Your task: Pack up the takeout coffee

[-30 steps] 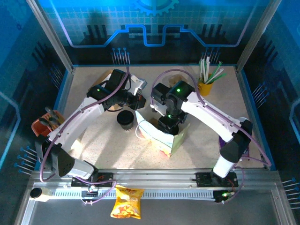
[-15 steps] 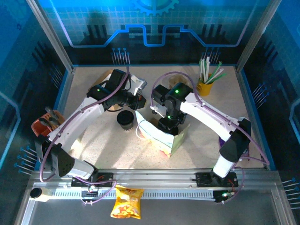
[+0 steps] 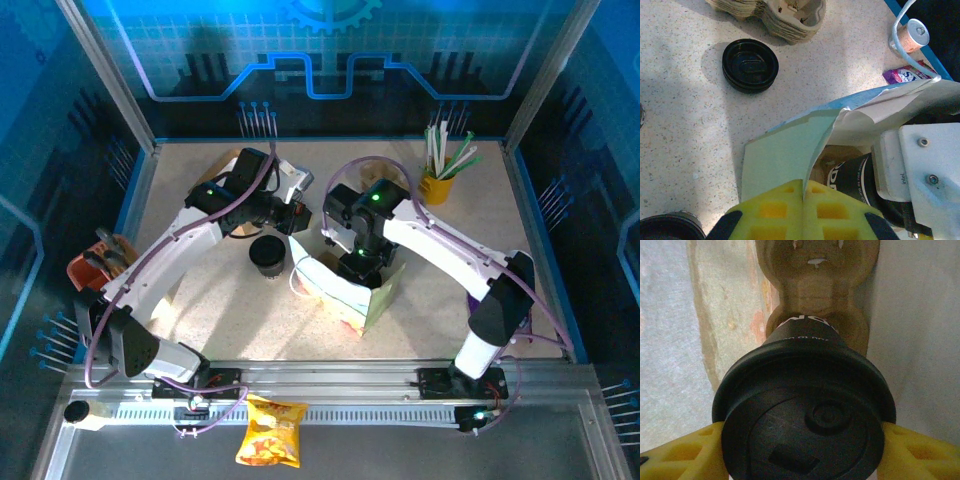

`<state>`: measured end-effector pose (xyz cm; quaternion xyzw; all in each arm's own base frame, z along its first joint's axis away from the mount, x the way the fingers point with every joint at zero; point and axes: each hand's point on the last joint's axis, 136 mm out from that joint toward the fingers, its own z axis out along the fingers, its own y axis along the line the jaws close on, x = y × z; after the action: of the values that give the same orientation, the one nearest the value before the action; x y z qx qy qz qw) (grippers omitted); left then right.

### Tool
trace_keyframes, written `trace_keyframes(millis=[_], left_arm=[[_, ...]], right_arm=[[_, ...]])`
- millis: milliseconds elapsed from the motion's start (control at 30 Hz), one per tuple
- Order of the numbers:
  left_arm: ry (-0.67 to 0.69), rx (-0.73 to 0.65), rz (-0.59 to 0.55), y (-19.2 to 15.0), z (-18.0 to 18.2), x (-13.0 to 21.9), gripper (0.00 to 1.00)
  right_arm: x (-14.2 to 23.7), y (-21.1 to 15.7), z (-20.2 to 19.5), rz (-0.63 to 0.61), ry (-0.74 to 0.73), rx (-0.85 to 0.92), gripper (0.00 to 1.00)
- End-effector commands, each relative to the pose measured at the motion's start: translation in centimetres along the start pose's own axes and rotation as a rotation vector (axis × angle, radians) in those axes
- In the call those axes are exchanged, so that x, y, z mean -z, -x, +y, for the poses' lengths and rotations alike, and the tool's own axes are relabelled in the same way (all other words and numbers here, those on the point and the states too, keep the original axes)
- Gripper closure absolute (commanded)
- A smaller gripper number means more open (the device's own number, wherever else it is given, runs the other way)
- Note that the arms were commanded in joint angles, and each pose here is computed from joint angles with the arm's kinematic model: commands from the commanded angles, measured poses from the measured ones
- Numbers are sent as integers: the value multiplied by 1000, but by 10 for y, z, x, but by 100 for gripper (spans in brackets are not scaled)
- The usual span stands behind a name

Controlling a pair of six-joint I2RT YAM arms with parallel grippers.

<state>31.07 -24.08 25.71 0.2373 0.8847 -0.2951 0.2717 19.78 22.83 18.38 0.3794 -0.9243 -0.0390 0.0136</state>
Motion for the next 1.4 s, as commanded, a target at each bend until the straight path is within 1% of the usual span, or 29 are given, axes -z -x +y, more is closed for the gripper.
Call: trace_keyframes(millis=[0,1367], left_arm=[[0,4,15,-7,-1,-1,100],[0,0,11,-6,-2,1,100]], right_arm=[[0,-1,-2,1,6,-2,65],[2,-4,-3,4,-1,-8,65]])
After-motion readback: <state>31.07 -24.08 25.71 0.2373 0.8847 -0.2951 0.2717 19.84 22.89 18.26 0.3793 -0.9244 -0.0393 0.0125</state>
